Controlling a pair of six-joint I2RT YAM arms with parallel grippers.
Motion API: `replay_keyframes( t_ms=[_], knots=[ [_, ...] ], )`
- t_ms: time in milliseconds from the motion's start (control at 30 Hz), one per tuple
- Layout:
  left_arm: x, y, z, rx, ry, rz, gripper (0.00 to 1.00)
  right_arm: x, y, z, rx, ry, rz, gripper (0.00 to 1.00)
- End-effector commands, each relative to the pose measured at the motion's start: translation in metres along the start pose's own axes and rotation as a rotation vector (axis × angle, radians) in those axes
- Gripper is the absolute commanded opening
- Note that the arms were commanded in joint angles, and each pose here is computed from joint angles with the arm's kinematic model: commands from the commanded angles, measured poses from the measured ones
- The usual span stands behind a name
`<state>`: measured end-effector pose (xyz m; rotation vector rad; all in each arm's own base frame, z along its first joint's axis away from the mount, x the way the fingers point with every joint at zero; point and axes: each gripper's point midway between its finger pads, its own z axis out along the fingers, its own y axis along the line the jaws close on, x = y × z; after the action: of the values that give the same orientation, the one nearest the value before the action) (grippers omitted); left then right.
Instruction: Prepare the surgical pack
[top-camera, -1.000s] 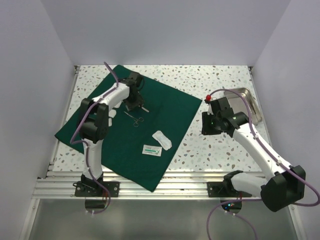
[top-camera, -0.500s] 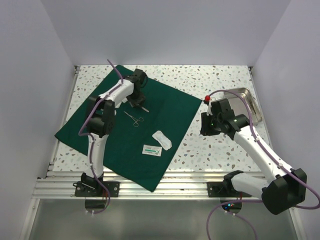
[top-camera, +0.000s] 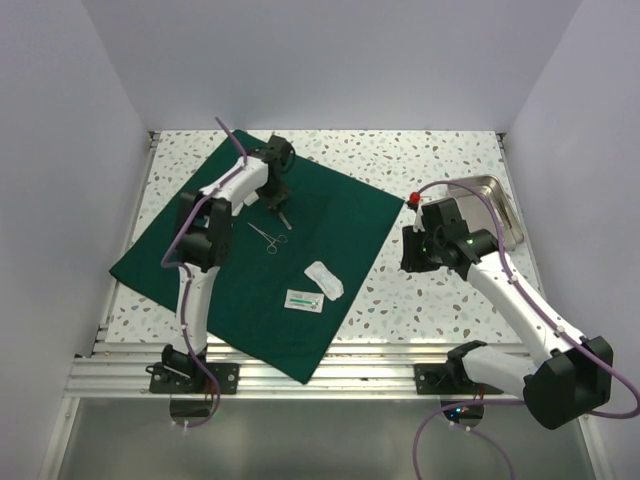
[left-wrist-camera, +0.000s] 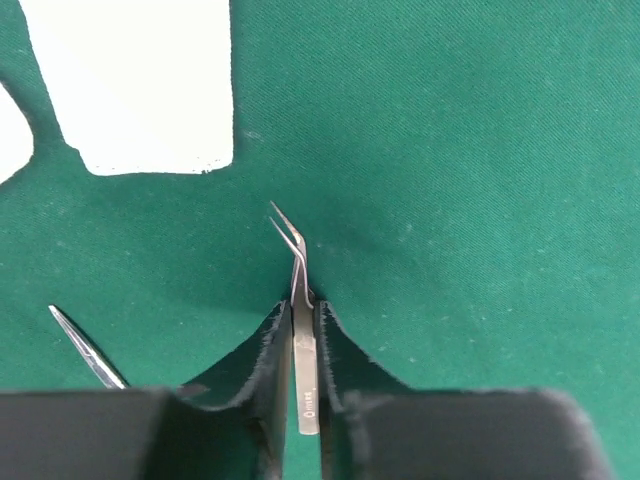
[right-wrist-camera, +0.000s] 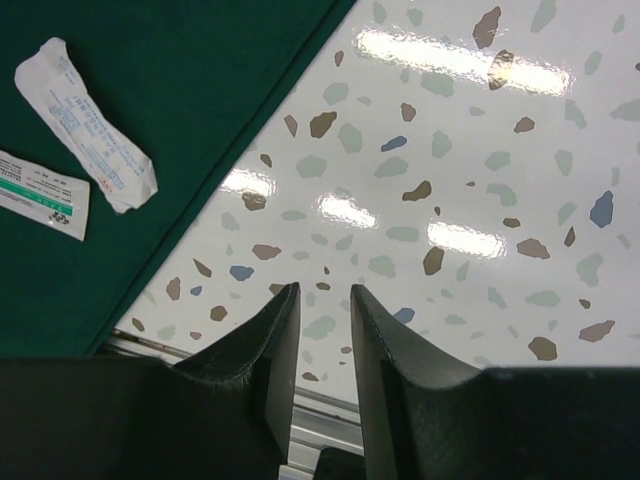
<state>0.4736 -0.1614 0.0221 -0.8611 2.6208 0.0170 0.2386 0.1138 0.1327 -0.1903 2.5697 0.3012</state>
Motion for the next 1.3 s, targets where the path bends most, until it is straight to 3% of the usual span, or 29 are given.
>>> replay_keyframes(
  t_ms=[0, 100, 233, 367, 567, 633, 933, 1267],
  knots=[
    [-0.01, 0.001, -0.001, 0.0, -0.008, -0.004, 0.13, -0.012, 0.005, -0.002, -0.025, -0.032, -0.018, 0.31],
    [-0.009, -0.004, -0.016, 0.047, 0.008, 0.029, 0.0, -0.024, 0.018, -0.003, -0.081, -0.038, -0.026, 0.33],
    [0.003, -0.009, -0.05, 0.128, 0.049, 0.088, 0.0, -0.04, 0.06, 0.004, -0.303, 0.001, -0.045, 0.47],
    [0.017, -0.013, -0.109, 0.325, 0.044, 0.142, 0.0, -0.056, 0.109, 0.013, -0.569, 0.063, 0.018, 0.5],
    [0.054, -0.014, -0.183, 0.663, 0.122, 0.156, 0.0, -0.084, 0.162, 0.029, -0.758, 0.044, 0.049, 0.55],
    [0.064, -0.011, -0.19, 0.698, 0.153, 0.163, 0.0, -0.088, 0.183, 0.032, -0.819, 0.057, 0.037, 0.55],
    [0.099, 0.013, -0.201, 0.751, 0.204, 0.203, 0.0, -0.098, 0.241, 0.031, -0.898, 0.081, 0.059, 0.55],
    [0.101, 0.012, -0.222, 0.808, 0.191, 0.209, 0.0, -0.085, 0.258, 0.048, -0.831, 0.127, 0.068, 0.49]
  ],
)
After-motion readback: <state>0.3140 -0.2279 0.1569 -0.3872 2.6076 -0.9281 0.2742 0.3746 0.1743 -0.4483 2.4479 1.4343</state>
